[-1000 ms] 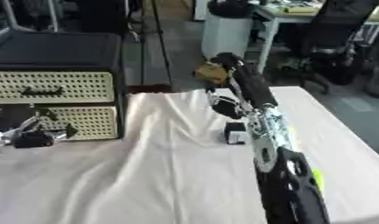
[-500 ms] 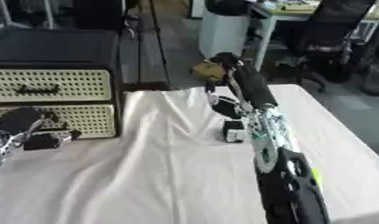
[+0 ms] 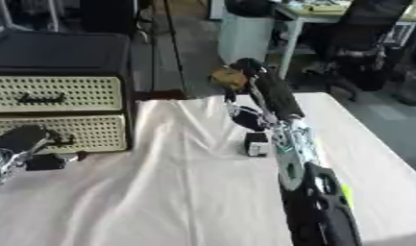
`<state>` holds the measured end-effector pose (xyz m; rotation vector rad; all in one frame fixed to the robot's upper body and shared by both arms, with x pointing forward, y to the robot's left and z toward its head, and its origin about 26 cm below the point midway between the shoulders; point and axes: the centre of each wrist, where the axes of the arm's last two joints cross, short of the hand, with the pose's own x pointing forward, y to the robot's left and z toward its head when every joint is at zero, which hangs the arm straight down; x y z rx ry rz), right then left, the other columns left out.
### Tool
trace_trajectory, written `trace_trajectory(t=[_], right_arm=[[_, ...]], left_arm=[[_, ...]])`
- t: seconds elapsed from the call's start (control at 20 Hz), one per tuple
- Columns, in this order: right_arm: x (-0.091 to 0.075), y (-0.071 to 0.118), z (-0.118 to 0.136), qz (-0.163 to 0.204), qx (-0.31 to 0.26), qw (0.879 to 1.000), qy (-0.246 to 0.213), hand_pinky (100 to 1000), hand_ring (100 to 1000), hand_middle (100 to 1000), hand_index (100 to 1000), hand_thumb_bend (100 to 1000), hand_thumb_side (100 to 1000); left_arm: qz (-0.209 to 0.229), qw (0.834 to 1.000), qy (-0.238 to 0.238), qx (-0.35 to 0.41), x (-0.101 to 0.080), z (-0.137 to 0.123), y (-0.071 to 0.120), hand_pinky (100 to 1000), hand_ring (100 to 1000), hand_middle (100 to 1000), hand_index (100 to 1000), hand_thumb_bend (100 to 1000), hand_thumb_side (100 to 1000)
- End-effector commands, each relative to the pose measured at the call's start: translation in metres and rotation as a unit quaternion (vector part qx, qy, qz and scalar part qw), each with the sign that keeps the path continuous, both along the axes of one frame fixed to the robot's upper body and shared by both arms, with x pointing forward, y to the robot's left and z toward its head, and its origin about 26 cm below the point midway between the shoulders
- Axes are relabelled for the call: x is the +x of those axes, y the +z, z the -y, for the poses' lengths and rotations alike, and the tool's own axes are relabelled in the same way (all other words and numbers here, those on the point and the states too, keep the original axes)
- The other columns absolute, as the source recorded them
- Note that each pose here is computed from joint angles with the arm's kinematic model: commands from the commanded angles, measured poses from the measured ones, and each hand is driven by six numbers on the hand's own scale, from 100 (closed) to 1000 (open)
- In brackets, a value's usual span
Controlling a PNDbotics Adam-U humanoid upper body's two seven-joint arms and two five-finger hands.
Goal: Pick up objects from table and place into drawer.
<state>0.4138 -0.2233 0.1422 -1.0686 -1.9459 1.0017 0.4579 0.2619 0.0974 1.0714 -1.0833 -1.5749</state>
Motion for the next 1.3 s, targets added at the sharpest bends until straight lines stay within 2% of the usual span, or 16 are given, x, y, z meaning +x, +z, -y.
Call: trace_trajectory(t=[0.05,0.15,0.25,0.45,0.7,1.1,1.3], right_arm=[[0.001,0.012,0.002,0.017,-0.003,1.000,0.000,843,897,854,876,109,237],[0.001,0.012,0.003,0.016,-0.002,1.000,-0.001,843,897,854,876,105,236],[0.001,0.012,0.004,0.016,-0.002,1.000,-0.003,843,897,854,876,103,233],[0.001,0.012,0.006,0.016,-0.003,1.000,-0.007,843,897,854,877,100,229],[0.001,0.012,0.008,0.016,-0.004,1.000,-0.011,844,897,854,877,100,227],[0.000,0.012,0.012,0.014,-0.008,1.000,-0.017,844,898,854,877,100,227],[0.000,0.011,0.015,0.011,-0.011,1.000,-0.021,844,898,854,877,100,228]], left_arm=[[0.001,1.000,-0.005,0.005,0.002,-0.001,0.014,100,100,100,575,579,1000],[0.001,1.000,-0.011,0.008,0.001,-0.001,0.018,100,100,100,506,579,1000],[0.002,1.000,-0.019,0.012,-0.002,0.000,0.023,100,100,100,484,579,1000],[-0.002,0.999,-0.041,0.013,-0.012,0.003,0.036,100,100,100,498,572,1000],[-0.001,0.997,-0.077,-0.015,-0.036,0.012,0.047,100,100,100,520,561,1000],[-0.030,0.992,-0.110,-0.056,-0.074,0.022,0.039,100,100,100,530,550,1000],[-0.029,0.990,-0.121,-0.069,-0.091,0.023,0.039,100,100,100,529,547,1000]])
